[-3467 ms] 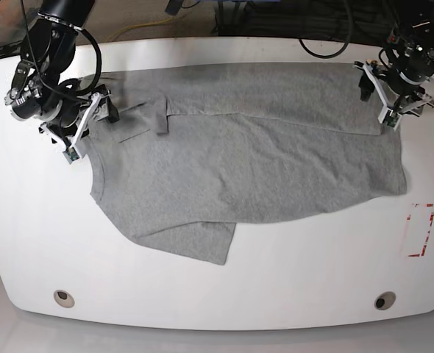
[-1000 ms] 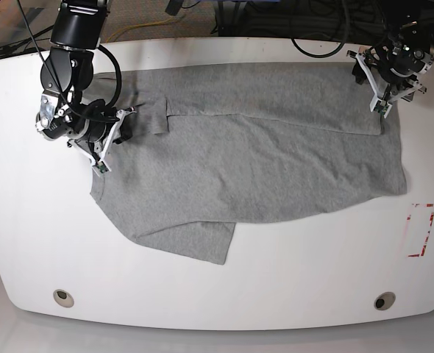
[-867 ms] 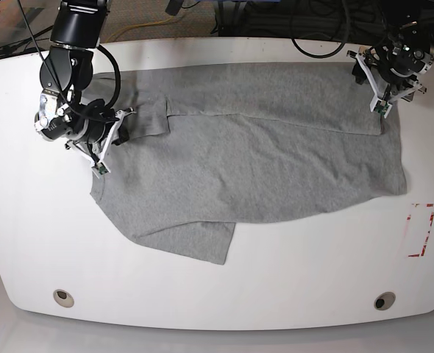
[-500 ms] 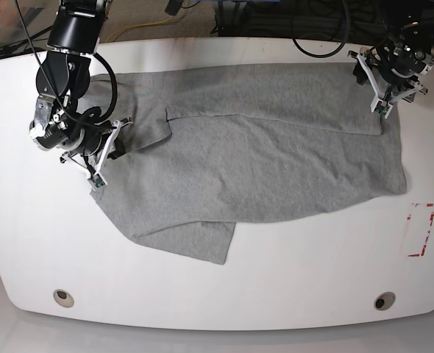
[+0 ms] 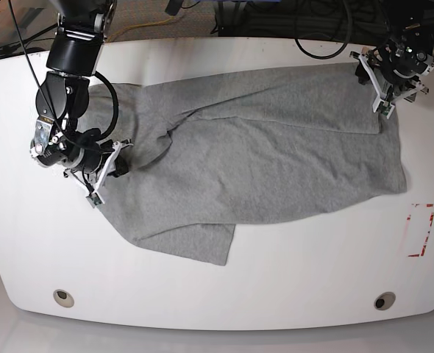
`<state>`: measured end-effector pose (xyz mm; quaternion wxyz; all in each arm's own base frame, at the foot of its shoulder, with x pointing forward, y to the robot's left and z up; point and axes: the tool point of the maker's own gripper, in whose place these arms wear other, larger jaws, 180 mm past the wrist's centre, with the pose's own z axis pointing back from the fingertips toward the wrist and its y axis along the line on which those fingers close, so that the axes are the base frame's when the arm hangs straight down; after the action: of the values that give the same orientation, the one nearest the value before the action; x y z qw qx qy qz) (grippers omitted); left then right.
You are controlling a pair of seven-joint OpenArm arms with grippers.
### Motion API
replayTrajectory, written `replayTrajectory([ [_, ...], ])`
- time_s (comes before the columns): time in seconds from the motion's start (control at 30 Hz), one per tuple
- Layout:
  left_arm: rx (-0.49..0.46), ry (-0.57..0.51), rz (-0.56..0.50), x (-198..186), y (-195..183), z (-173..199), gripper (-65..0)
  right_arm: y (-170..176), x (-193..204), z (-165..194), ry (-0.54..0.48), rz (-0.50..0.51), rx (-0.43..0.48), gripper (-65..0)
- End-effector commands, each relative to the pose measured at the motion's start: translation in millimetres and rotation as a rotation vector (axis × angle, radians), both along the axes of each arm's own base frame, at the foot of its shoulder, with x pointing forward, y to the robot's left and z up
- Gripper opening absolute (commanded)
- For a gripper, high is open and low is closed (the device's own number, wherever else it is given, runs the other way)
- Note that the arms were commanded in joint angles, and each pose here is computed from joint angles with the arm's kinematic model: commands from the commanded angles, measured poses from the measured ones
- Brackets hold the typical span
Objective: Fold the T-shirt properly
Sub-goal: 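Move the right gripper along the shirt edge and regrasp near the sleeve, then grasp the shirt edge with both grippers and pull it taut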
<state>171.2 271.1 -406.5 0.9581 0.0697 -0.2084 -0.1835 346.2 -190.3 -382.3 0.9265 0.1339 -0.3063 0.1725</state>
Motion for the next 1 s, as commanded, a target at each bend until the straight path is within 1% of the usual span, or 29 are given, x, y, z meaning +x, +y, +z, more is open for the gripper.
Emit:
replayTrajectory([
  [0.0, 0.014, -0.014, -0.002, 2.4, 4.4, 5.1, -26.5, -7.6, 17.0, 6.6, -0.035, -0.023, 0.014, -65.0],
  [0.17, 0.014, -0.018, -0.003, 3.1, 4.1, 6.0, -26.5, -19.2, 25.8, -2.8, -0.017, -0.042, -0.052, -65.0],
  [0.23, 0.015, -0.02, -0.004, 3.6, 4.0, 6.9, -26.5, -24.2, 27.7, -3.5, -0.019, -0.044, -0.097, -64.8],
  [0.3, 0.014, -0.023, -0.004, 3.9, 4.0, 7.5, -26.5, -27.8, 27.6, -3.6, -0.016, -0.043, -0.126, -57.5],
  [0.33, 0.015, -0.031, -0.006, 5.7, 3.5, 9.5, -26.5, -29.5, 27.4, -2.7, -0.015, -0.043, -0.14, -50.6],
  [0.47, 0.025, -0.079, 0.012, 11.8, 7.3, 23.2, -26.2, -39.2, 22.0, 12.4, -0.045, -0.045, -0.189, -28.5],
  [0.57, -0.014, -0.149, 0.028, 26.2, 6.6, 37.6, -26.1, -50.3, 12.0, 27.2, -0.081, -0.071, -0.229, -19.7],
  [0.63, -0.046, -0.186, 0.047, 30.4, 7.6, 44.6, -26.1, -55.4, 4.3, 33.7, -0.091, -0.08, -0.256, -18.2],
  [0.77, -0.087, -0.268, 0.09, 40.0, 15.7, 62.3, -26.0, -64.2, -16.0, 39.3, -0.078, -0.091, -0.312, -18.4],
  [0.83, -0.072, -0.306, 0.115, 48.9, 24.7, 71.8, -26.0, -69.7, -29.9, 37.5, -0.06, -0.109, -0.329, -18.4],
  [0.97, -0.002, -0.31, 0.143, 61.8, 39.2, 80.0, -26.0, -81.1, -54.6, 30.8, -0.022, -0.141, -0.35, -18.4],
])
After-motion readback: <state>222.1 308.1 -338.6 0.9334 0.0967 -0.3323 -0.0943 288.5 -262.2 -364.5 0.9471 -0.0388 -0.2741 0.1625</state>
